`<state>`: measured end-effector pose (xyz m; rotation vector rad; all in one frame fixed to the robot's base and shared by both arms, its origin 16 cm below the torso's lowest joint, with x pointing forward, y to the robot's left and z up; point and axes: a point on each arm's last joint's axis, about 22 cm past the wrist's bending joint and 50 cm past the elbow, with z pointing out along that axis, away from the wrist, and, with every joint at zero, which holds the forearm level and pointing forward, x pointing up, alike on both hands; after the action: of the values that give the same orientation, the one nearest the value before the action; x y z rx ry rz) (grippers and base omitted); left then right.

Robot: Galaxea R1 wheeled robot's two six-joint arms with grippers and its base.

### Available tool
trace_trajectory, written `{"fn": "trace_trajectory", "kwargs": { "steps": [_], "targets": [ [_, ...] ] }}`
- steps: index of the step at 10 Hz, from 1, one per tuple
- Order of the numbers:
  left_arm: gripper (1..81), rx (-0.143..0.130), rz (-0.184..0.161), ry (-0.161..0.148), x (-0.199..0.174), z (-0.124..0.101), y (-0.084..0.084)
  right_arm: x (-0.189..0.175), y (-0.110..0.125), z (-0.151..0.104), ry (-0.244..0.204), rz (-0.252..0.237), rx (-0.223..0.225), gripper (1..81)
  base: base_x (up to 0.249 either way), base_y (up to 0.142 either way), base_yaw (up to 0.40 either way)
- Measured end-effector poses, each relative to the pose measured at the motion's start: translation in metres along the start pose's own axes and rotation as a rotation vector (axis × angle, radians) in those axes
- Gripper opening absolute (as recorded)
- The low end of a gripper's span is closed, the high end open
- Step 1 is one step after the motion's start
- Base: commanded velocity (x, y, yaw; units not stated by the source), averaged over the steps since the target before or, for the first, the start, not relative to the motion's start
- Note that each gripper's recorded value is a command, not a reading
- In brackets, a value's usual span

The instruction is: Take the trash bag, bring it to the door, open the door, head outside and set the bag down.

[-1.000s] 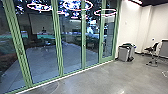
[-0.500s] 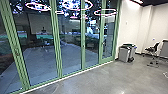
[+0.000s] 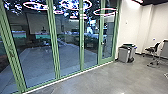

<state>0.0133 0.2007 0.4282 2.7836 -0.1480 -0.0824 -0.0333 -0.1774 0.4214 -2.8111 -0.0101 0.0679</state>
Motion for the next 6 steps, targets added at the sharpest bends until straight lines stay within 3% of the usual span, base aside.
{"fn": "trace_trajectory", "kwargs": {
  "steps": [6],
  "targets": [
    [1.0, 0.000, 0.004, 0.000, 0.0000, 0.0000, -0.0001, 0.0001, 0.0000, 0.0000, 0.000, 0.000, 0.000, 81.1, 0.145, -0.080, 0.000]
  ]
}}
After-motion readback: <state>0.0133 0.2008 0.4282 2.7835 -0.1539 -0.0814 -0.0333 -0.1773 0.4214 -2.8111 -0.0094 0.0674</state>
